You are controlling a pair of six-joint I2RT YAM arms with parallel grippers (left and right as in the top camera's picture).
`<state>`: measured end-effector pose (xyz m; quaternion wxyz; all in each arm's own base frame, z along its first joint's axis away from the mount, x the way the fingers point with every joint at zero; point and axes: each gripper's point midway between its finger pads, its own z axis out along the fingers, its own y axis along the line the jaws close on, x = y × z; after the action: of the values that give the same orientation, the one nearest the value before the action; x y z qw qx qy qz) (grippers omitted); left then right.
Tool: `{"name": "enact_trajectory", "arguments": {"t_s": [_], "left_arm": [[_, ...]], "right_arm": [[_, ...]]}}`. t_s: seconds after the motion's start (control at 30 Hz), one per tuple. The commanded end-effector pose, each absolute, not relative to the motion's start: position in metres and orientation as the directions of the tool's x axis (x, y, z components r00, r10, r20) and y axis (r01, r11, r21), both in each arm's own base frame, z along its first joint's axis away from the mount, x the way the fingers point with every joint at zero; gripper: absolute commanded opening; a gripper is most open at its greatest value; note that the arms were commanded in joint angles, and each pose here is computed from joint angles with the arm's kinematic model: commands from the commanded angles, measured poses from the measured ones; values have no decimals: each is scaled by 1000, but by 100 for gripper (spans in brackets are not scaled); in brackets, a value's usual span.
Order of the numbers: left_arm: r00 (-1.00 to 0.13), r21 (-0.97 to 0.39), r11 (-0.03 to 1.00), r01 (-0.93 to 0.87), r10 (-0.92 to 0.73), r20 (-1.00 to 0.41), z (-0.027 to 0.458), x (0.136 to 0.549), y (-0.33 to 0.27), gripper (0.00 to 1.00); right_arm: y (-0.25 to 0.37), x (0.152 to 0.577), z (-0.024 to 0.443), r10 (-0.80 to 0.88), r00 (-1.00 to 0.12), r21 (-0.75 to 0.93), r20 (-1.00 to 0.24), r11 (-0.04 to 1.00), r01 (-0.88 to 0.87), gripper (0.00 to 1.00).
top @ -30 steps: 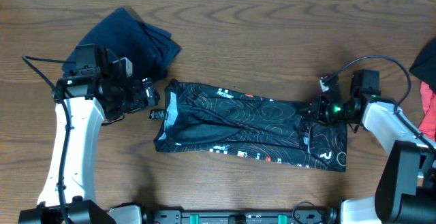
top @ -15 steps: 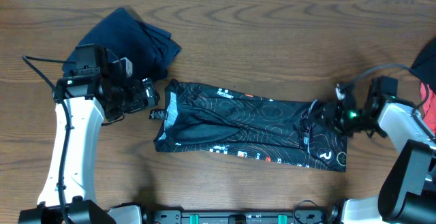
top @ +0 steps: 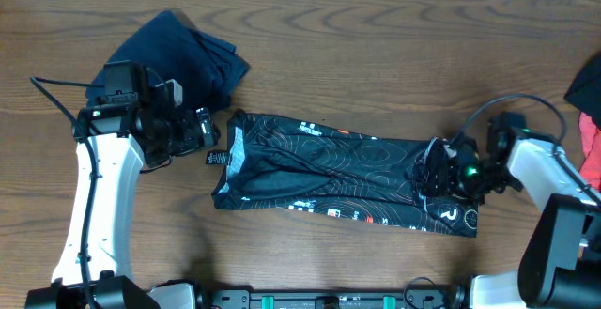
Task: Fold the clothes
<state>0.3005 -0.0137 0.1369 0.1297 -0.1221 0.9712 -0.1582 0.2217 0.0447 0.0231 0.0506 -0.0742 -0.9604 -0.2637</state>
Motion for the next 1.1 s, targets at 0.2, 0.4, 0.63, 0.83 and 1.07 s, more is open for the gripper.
{"name": "enact_trajectory", "arguments": {"t_s": [0.2, 0.4, 0.63, 0.83, 1.07], "left_arm": [[-936, -350, 919, -179, -269, -228, 143, 303, -16, 95], [-936, -350, 919, -180, -269, -227, 143, 303, -16, 95], [-936, -350, 919, -180, -269, -227, 143, 303, -16, 95], [-935, -351, 919, -178, -269, -231, 144, 303, -16, 95], [-934, -351, 920, -177, -269, -234, 144, 304, -16, 95]], "right_arm": [[93, 223, 46, 84, -982, 655, 172, 735, 177, 13], [75, 219, 35, 98, -979, 571, 181, 800, 186, 33], [46, 221, 38, 148, -970, 502, 191, 835, 226, 9], [66, 242, 61, 170, -976, 674, 137, 706, 217, 26], [57, 286, 60, 248, -969, 681, -14, 711, 172, 34]]}}
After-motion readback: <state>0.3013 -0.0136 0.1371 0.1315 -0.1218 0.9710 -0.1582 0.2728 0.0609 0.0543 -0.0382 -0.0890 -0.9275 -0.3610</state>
